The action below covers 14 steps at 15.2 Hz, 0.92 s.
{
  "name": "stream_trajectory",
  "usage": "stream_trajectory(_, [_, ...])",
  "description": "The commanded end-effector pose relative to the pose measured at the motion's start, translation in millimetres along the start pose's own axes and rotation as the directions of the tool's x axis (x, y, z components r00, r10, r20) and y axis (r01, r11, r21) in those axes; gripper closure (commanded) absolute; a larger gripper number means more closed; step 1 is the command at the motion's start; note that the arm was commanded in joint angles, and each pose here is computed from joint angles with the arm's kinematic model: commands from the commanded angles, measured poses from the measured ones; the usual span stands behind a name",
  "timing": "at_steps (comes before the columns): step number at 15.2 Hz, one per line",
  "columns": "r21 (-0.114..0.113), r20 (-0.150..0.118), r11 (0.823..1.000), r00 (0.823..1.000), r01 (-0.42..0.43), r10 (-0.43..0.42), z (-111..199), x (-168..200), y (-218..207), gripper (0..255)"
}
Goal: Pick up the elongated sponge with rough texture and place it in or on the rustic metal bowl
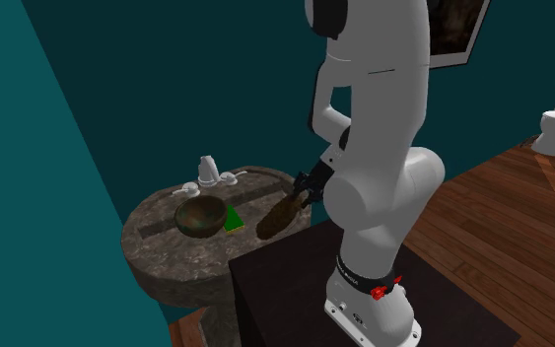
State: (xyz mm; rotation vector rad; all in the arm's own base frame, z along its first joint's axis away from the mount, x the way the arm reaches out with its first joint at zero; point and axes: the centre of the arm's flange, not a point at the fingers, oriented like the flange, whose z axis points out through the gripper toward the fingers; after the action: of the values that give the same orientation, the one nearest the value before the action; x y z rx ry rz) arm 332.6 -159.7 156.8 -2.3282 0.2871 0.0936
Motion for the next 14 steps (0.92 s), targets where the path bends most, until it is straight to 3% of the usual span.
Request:
stream_trajectory(1, [0.0, 0.0, 1.0, 1.0, 0.0, 0.0, -8.8, -2.8, -7.3, 255])
stream_trajectory(14, [0.0, 0.0, 1.0, 1.0, 0.0, 0.0, -56.7, -13.4, -55.2, 255])
